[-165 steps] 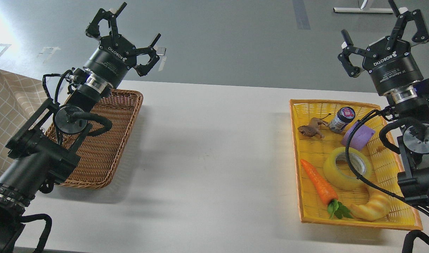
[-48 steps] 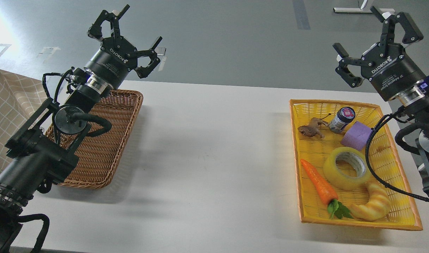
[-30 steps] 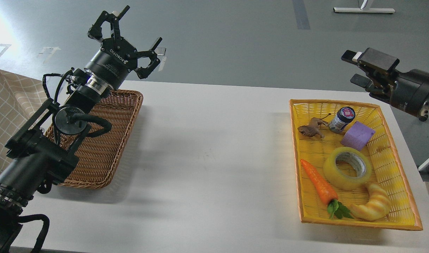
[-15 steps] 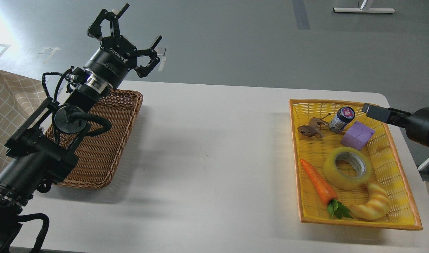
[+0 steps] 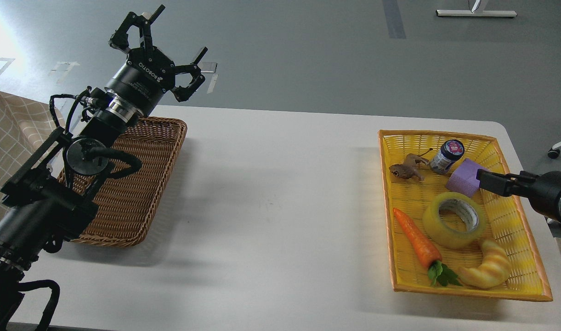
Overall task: Place and transfer tape with both arms
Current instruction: 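Move the right gripper down into the yellow tray toward the tape roll, then grasp the yellow tape roll with the right gripper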
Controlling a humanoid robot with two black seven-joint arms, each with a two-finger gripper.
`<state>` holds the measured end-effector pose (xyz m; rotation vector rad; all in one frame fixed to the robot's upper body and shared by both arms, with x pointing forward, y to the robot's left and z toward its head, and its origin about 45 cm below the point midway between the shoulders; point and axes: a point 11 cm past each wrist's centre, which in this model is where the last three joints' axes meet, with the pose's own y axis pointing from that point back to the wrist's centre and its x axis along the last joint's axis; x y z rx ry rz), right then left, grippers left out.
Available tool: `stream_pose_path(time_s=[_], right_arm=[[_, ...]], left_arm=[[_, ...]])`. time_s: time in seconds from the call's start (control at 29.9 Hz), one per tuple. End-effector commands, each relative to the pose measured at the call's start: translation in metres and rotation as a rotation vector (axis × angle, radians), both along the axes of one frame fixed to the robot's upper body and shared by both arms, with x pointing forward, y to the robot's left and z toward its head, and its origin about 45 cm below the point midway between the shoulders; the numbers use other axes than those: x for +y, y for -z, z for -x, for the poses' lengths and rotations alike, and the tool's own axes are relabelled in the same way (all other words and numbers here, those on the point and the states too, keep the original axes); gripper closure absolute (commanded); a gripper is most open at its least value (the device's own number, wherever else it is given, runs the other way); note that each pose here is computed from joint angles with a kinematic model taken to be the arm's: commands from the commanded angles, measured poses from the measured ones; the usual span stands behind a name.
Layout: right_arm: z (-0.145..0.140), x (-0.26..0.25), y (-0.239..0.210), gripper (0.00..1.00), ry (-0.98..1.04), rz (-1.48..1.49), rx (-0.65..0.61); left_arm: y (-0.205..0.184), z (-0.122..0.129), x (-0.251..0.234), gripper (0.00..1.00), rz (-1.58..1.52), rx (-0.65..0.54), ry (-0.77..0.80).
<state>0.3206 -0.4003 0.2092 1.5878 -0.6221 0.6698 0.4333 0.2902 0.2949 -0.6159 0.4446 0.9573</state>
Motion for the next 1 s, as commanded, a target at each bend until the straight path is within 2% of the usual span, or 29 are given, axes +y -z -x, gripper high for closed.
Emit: stream_pose_path(time_s=[0.0,0.97], right_arm=[[0.007,0.004,0.012,0.04,-0.023,0.026,0.032],[0.014,0.024,0.046,0.14,-0.097,0.103,0.073]], left_arm=[[-0.003,-0.001,0.003,0.02,0.004,-0.007,-0.008],[-0.004,-0.001,0.005,0.02,0.011,-0.009,-0.013]])
